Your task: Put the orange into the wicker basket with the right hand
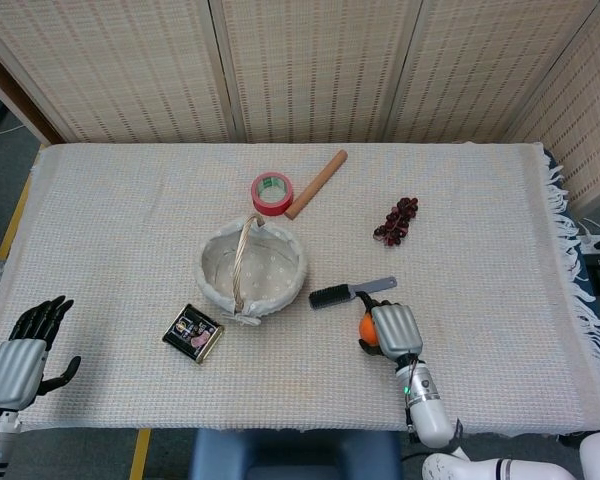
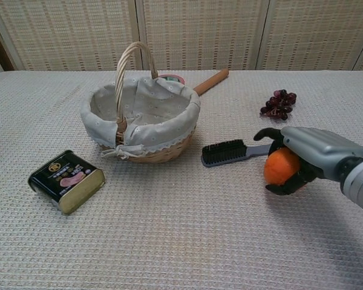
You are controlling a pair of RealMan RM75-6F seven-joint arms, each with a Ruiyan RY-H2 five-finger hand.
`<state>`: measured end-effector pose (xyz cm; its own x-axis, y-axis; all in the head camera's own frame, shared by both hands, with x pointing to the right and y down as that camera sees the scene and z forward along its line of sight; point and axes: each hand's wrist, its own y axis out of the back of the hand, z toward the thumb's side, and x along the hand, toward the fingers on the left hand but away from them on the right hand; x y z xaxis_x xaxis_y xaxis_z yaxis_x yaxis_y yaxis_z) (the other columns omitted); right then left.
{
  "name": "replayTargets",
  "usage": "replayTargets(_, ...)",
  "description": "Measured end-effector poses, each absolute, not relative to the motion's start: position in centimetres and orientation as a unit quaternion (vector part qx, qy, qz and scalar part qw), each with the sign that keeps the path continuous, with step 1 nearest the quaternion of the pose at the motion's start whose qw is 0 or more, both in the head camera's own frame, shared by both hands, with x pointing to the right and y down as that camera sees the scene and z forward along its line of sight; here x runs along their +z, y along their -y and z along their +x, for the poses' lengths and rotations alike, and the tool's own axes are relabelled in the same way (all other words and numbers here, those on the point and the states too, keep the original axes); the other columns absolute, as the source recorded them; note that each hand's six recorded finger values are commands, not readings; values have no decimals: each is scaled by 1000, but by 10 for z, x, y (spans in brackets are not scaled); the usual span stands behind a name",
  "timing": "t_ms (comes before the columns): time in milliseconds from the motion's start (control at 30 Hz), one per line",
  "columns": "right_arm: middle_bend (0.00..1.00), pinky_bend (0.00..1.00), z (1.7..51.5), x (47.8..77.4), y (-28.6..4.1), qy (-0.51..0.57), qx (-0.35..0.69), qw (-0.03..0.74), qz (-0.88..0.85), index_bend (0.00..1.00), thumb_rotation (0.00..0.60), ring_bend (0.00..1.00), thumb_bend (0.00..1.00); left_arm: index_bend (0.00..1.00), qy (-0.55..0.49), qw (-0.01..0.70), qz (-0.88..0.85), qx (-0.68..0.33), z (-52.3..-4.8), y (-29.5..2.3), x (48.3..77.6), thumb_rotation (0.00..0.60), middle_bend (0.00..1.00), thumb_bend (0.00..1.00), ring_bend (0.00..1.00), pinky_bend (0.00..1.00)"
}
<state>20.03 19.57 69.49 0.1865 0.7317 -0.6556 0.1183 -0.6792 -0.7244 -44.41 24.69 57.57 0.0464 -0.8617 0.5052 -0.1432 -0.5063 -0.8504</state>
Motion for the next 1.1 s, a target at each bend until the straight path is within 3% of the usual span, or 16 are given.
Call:
replayTargets(267,598,762,185,653,-166,363,500,262,-742,232,600,655,329,0,-387,315,-651,-572,-443,-247,575,600,0,349,0,77)
replayTargets(567,598,759,128,619,-119,392,443,280,-756,281,600,651,328,0,-389,310,-651,-573,-443,-248,576,600,0,348,0,77)
replayTargets(933,598,747,66,644,-97,393,449,286,-750,330,600,622,327,0,-396,301,-654,-570,-445,-248,574,600,0,349,0,77)
replayTargets(1100,584,570,49,662,-87,396,461,297,-737,350,600,534,327,0,-397,295,-657,-569,-445,-247,575,600,0,348,0,77)
